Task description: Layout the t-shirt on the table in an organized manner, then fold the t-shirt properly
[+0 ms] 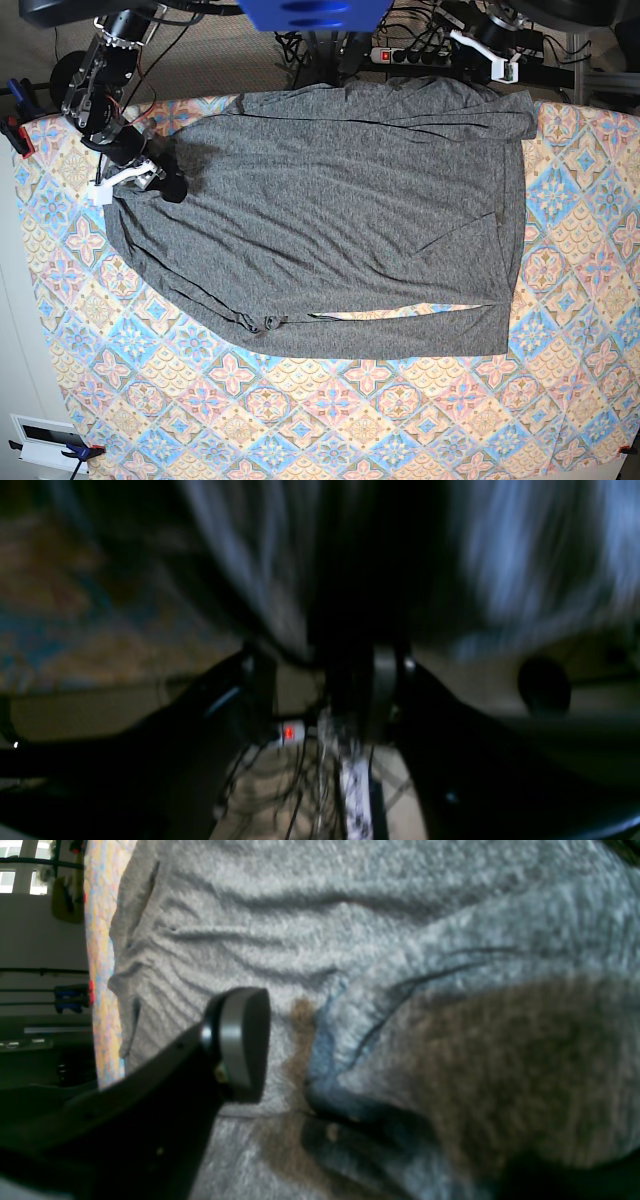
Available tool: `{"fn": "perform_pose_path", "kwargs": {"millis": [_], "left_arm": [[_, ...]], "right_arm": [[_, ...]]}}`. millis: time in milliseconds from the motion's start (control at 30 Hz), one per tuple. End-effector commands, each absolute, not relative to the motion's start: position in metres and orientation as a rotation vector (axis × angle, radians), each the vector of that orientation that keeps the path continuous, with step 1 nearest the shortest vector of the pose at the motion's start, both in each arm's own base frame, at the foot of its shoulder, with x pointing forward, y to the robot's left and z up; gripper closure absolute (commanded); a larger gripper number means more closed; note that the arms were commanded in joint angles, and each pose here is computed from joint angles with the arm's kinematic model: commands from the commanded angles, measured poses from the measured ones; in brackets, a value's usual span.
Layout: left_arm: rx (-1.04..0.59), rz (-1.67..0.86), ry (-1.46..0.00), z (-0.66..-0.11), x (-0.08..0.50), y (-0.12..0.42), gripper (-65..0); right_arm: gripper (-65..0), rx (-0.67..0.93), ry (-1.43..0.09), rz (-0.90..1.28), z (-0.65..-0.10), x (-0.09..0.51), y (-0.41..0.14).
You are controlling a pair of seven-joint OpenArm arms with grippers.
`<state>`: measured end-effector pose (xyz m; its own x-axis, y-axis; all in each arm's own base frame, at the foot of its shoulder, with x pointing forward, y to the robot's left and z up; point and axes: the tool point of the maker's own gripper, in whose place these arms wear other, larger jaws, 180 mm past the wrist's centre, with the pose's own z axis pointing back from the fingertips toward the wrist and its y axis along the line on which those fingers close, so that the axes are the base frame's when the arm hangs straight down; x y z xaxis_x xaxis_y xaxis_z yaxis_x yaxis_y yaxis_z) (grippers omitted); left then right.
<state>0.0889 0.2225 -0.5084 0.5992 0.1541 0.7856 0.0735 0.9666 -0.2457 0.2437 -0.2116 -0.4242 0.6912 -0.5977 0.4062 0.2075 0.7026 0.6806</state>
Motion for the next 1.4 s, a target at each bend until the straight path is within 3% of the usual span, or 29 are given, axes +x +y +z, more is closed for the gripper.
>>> {"fn": "perform_pose_path", "kwargs": {"millis": [0, 100, 400, 867, 1033, 1367], "left_arm": [[-0.258, 0.065, -0.965, -0.500, 0.089, 0.231, -16.9], [-0.256, 0.097, -0.983, -0.497, 0.092, 0.235, 0.0], [-0.264, 0.018, -0.992, -0.482, 0.084, 0.222, 0.0], [-0.404, -0.088, -1.011, -0.452, 0.074, 0.168, 0.0], [-0.410, -0.021, -1.101, -0.425, 0.089, 0.185, 0.0], [-0.455, 0.198, -1.033, -0.416, 0.105, 0.242, 0.0]], "right_arm": [[-34.5, 0.602, -0.619, -0.479, -0.431, 0.237, -0.217], [-34.5, 0.602, -0.621, -0.481, -0.431, 0.237, -0.217], [-34.5, 0.602, -0.621, -0.481, -0.431, 0.237, -0.217], [-34.5, 0.602, -0.622, -0.480, -0.431, 0.237, -0.217], [-34.5, 0.601, -0.624, -0.480, -0.430, 0.238, -0.218], [-34.5, 0.602, -0.621, -0.482, -0.431, 0.237, -0.218]]}}
